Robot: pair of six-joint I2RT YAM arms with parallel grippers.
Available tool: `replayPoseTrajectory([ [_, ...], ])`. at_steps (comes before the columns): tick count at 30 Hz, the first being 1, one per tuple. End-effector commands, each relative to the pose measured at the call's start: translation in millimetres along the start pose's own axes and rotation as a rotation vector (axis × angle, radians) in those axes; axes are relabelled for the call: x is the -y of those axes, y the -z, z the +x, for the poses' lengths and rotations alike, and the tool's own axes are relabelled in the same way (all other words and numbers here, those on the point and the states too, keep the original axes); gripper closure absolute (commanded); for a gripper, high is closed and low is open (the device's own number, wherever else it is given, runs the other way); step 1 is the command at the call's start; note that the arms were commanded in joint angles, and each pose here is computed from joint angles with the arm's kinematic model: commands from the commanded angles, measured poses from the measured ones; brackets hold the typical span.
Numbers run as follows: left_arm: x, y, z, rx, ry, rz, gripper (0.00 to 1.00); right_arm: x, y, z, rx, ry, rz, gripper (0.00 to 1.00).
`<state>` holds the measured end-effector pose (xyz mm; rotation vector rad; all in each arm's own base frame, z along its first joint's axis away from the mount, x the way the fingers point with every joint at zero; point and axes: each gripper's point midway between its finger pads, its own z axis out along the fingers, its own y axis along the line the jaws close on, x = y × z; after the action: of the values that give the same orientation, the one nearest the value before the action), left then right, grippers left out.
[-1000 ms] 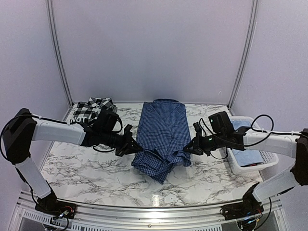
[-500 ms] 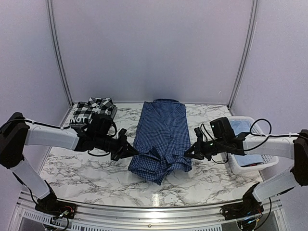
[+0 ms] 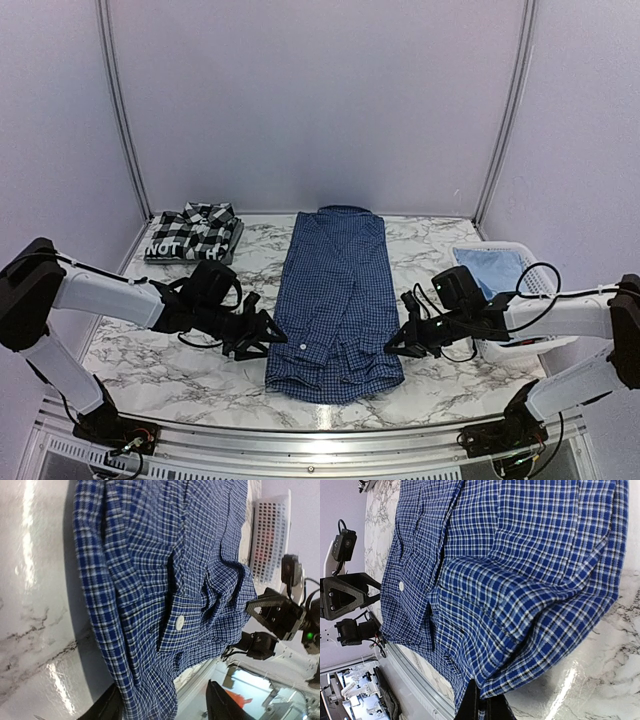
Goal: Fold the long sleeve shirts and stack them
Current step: Pick up the rectangle-folded shirt from the center of the board.
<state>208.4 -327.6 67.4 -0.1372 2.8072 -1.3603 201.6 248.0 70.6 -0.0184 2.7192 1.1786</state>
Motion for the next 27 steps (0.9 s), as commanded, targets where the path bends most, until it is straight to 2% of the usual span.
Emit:
replayPoseTrajectory([
  [1,-10,-4,-2,-0.003,-0.061,-0.043,0.33,-3,-1,-1,0.009,0.009,-0.006,1.00],
  [7,-36,-11,-7,-0.023,-0.120,-0.195,0.30,-5,-2,-3,0.011,0.011,-0.014,1.00],
  [15,-26,-27,-11,-0.049,-0.109,-0.131,0.31,-5,-2,-2,0.012,0.007,-0.017,1.00],
  [20,-21,-35,-7,-0.061,-0.061,-0.059,0.37,-4,-4,-2,0.009,0.006,-0.019,1.00],
  [27,-25,-42,5,-0.103,-0.020,-0.053,0.48,-4,-5,-2,0.005,0.009,-0.022,1.00],
])
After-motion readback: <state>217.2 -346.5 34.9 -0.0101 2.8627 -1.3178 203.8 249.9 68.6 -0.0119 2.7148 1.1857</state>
